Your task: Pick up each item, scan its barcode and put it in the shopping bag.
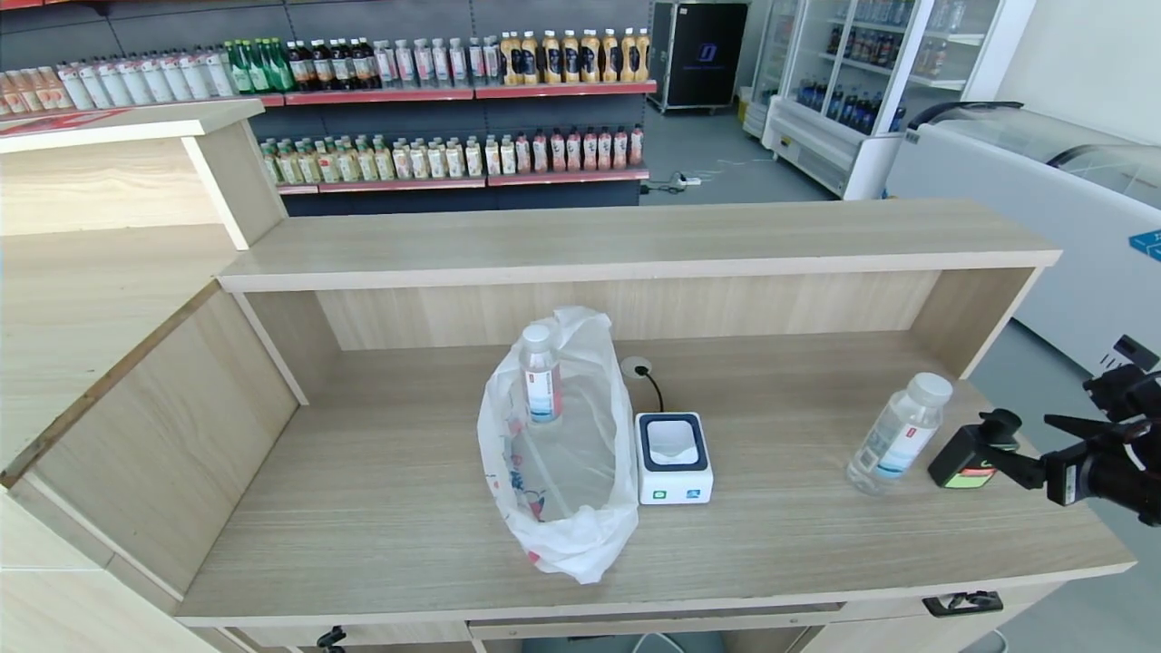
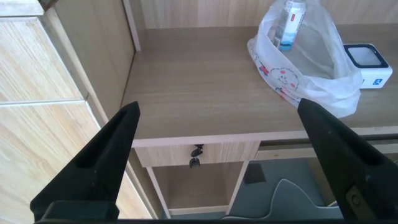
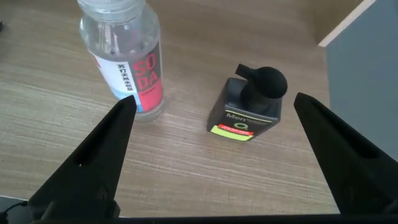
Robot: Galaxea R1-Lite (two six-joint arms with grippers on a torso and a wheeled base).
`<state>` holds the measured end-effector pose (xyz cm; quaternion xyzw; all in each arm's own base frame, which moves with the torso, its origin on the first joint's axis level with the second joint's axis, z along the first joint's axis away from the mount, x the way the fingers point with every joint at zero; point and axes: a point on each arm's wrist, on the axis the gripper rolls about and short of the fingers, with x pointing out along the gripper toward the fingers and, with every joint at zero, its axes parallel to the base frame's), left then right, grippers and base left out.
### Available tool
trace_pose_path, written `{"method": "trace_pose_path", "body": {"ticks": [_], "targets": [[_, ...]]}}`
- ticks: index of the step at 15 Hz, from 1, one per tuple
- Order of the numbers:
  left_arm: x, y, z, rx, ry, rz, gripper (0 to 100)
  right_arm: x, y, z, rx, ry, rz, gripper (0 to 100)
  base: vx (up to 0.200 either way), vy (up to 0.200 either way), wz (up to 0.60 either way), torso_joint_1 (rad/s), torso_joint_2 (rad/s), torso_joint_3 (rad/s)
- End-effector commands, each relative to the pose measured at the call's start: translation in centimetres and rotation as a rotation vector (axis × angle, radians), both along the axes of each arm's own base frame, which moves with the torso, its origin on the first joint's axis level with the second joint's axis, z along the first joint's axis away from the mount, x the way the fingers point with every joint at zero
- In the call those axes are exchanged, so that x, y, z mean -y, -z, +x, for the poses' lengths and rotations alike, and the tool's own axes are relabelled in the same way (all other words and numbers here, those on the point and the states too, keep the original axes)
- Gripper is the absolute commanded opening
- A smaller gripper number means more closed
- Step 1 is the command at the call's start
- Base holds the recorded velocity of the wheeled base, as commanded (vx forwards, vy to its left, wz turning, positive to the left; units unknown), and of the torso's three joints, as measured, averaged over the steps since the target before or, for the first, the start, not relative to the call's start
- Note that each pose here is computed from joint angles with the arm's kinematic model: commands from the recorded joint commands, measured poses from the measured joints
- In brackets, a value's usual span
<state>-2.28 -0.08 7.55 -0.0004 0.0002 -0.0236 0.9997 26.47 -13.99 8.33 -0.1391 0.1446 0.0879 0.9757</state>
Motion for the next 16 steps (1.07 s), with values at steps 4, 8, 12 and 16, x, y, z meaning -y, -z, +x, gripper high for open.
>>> {"method": "trace_pose_path", "body": {"ticks": [4, 8, 12, 16], "targets": [[0.0, 0.0, 0.0, -0.001, 0.0, -0.001, 100, -1.5, 2.3, 1.8, -0.053, -0.074, 0.025, 100, 0.0, 0.0, 0.0, 0.0, 0.0, 0.0], [0.0, 0.0, 0.0, -0.001, 0.0, -0.001, 100, -2.9, 2.8, 3.3, -0.039, -0.135, 0.017, 100, 0.0, 0.0, 0.0, 0.0, 0.0, 0.0], [0.0, 0.0, 0.0, -0.001, 0.0, -0.001, 100, -3.7, 3.6, 5.1, 0.0, -0.177, -0.004, 100, 0.0, 0.0, 0.0, 0.0, 0.0, 0.0], [0.0, 0.0, 0.0, 0.0, 0.0, -0.001, 100, -4.6, 4.7, 6.2, 0.013, -0.214, -0.011, 100, 0.0, 0.0, 0.0, 0.0, 0.0, 0.0]]}}
